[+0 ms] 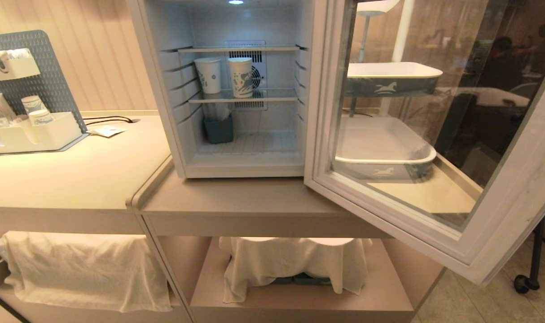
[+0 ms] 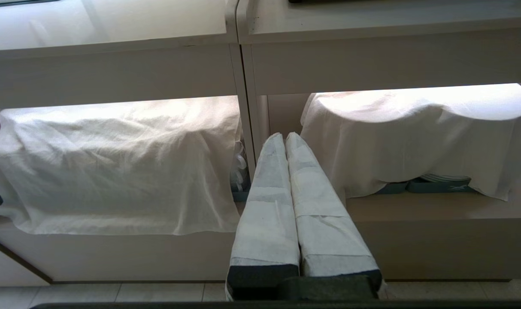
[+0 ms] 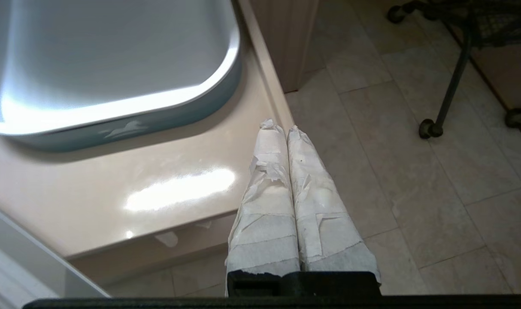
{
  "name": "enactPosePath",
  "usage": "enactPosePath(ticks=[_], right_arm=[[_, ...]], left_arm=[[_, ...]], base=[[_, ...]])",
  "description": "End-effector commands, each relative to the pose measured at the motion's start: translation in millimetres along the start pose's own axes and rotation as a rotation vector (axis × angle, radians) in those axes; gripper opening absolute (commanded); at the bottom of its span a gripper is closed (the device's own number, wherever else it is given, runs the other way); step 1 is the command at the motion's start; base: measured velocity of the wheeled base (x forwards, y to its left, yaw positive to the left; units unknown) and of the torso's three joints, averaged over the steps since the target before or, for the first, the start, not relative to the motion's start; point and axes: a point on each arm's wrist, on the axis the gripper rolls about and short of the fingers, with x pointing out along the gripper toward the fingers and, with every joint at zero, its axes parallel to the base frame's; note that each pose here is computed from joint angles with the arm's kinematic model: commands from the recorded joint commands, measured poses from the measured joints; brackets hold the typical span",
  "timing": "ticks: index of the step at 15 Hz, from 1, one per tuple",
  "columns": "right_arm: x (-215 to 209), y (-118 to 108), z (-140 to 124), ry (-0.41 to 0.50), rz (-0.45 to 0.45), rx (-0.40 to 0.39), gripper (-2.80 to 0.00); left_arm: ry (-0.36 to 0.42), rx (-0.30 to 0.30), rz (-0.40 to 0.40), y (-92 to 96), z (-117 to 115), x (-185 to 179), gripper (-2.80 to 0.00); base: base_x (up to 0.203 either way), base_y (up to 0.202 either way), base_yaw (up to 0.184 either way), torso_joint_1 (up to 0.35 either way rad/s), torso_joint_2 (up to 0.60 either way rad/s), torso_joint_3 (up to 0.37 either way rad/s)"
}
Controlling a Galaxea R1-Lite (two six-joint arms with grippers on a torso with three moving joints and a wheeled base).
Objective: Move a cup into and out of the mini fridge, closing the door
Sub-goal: Close the freezer door
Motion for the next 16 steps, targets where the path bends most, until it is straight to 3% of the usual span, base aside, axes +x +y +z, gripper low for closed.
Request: enactPosePath(ticks=[1, 10, 16], right_arm=[[-22.4, 1.0, -3.7, -0.022, 0.018, -0.009, -2.8], [-70.6, 7.9, -28.7, 0.048, 0.076, -0.079, -2.8], [-96.6, 27.7, -33.4, 0.016, 0.228, -0.041, -2.8]], left_arm=[[0.0, 0.0, 0.0, 0.0, 0.0, 0.0, -2.8], [0.0, 0.001, 0.0, 0.0, 0.0, 0.0, -2.8], [-0.001, 0.0, -0.001, 0.0, 0.0, 0.0, -2.8]], base=[[0.0, 0.0, 0.0, 0.0, 0.0, 0.0], [0.0, 0.0, 0.0, 0.0, 0.0, 0.0], [0.0, 0.0, 0.0, 0.0, 0.0, 0.0]])
